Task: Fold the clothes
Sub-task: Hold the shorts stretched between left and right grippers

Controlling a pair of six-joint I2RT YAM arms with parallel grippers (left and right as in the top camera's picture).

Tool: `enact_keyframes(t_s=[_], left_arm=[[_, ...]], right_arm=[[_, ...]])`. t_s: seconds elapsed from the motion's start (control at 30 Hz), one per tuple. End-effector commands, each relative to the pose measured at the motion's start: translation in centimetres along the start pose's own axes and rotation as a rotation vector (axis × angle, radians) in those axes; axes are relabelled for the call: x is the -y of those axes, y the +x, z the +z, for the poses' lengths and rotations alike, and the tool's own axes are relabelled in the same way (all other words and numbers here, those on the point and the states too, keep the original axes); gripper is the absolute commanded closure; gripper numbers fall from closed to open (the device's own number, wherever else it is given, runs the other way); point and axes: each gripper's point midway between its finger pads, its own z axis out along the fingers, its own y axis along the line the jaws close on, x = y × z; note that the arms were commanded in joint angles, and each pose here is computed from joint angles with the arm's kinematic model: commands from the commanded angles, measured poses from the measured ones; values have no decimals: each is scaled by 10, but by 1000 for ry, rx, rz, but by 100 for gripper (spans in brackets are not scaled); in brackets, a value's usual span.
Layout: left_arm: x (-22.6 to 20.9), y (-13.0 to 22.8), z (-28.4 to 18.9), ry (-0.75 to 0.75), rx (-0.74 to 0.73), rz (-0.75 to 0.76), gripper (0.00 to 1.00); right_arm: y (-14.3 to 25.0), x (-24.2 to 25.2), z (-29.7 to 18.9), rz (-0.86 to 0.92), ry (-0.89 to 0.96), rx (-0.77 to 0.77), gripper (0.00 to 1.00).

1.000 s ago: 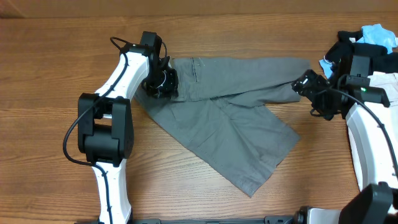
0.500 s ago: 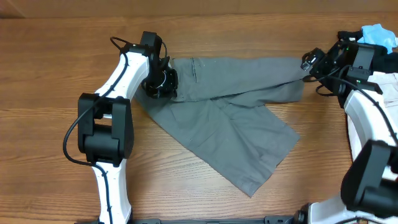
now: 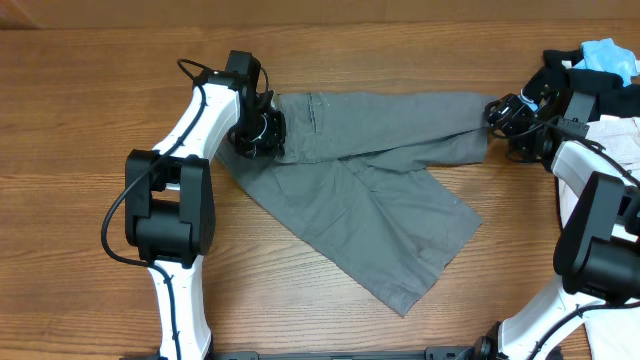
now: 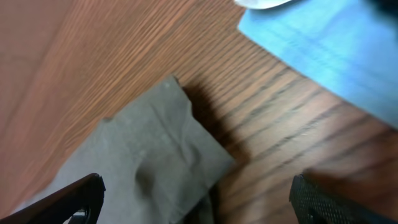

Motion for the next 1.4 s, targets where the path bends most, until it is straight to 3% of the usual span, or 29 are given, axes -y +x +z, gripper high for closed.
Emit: enact_keyframes(t_s=[0.0,0.07,0.13,0.23,0.67,1.13,1.37], left_arm=[[9,-8,-19,6,53,37,95],[9,-7,-19,6,52,37,95],[9,-7,-19,5,50,36,95],[9,-6,-18,5,47,37,95],[9,-6,-18,2,49,37,95],[3,-9,-19,-30,62,54,96],[12,-23,-31,-15,111,83,96]], right_arm=[[7,-10,9,31,-76,-42,0],[8,-7,14,46,-70,-45,2],[8,-5,18,48,-72,-42,11],[9,-2,23,79,-74,-39,31],[4,-4,26,69,-86,-16,48],[-4,-4,22,100,-47,-28,96],[-24,-25,-1,117,-27,-61,96]])
